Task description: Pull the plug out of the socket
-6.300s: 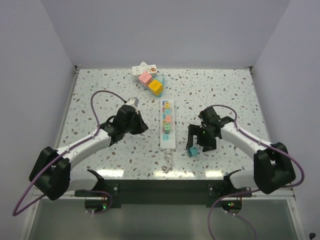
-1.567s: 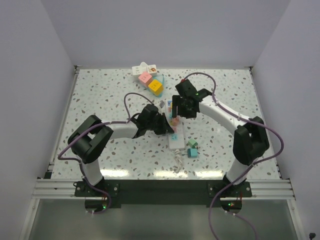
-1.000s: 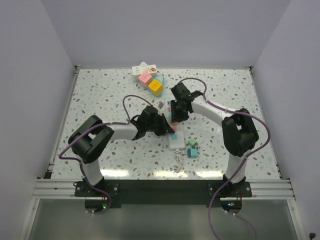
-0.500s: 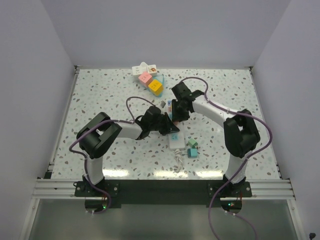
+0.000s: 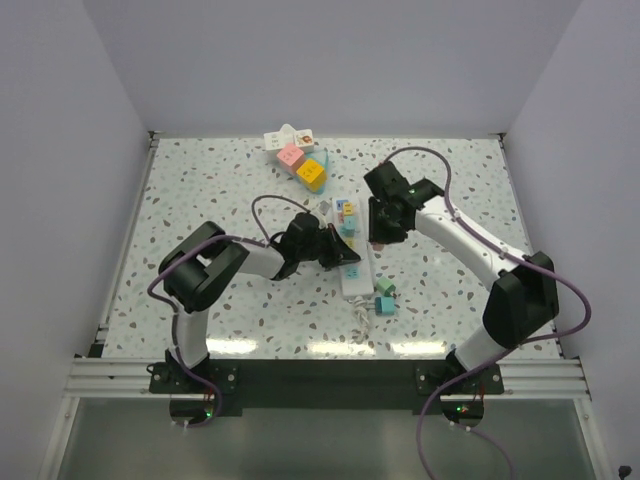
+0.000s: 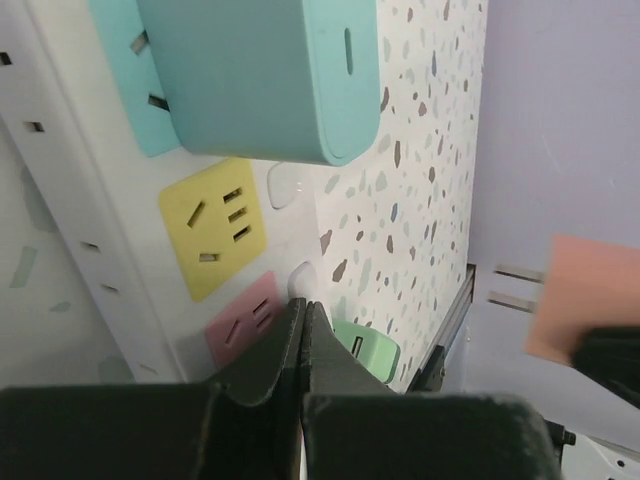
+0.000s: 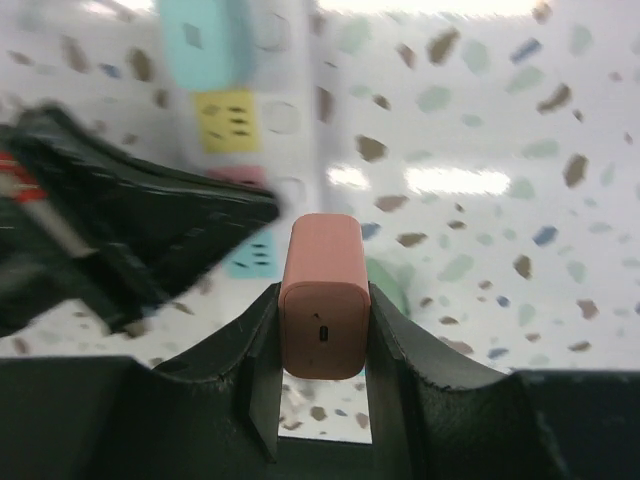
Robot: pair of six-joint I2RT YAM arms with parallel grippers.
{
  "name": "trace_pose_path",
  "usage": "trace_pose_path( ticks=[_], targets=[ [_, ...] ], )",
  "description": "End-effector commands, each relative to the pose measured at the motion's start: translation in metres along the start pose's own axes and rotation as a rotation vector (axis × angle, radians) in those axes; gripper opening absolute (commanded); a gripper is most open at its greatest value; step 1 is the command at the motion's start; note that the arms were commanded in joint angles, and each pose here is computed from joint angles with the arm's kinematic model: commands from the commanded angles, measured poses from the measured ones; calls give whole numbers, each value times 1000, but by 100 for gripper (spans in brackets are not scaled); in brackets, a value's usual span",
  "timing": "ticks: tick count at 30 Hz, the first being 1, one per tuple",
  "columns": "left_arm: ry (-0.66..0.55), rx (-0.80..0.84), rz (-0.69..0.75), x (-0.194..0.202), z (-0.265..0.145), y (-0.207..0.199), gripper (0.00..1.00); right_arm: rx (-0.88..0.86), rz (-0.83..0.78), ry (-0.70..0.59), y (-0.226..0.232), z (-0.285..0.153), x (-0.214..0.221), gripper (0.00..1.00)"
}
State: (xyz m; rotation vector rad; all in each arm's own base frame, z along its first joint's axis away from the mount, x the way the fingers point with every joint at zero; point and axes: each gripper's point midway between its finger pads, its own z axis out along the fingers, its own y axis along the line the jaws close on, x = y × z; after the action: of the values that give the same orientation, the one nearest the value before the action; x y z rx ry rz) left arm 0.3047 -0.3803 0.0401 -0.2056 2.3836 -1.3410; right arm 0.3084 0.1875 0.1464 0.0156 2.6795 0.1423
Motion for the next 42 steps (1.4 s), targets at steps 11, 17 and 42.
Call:
trace_pose_path(
  ticks=[11,17,42],
  targets=[
    [46,-332,66,8,-18,63,0,158,3,91,-56,28,46,61],
    [33,-313,77,2,-17,53,0,83,-15,-1,-31,11,-2,84],
    [28,-366,28,9,-14,77,0,-94,-81,99,62,104,-41,13]
  ],
)
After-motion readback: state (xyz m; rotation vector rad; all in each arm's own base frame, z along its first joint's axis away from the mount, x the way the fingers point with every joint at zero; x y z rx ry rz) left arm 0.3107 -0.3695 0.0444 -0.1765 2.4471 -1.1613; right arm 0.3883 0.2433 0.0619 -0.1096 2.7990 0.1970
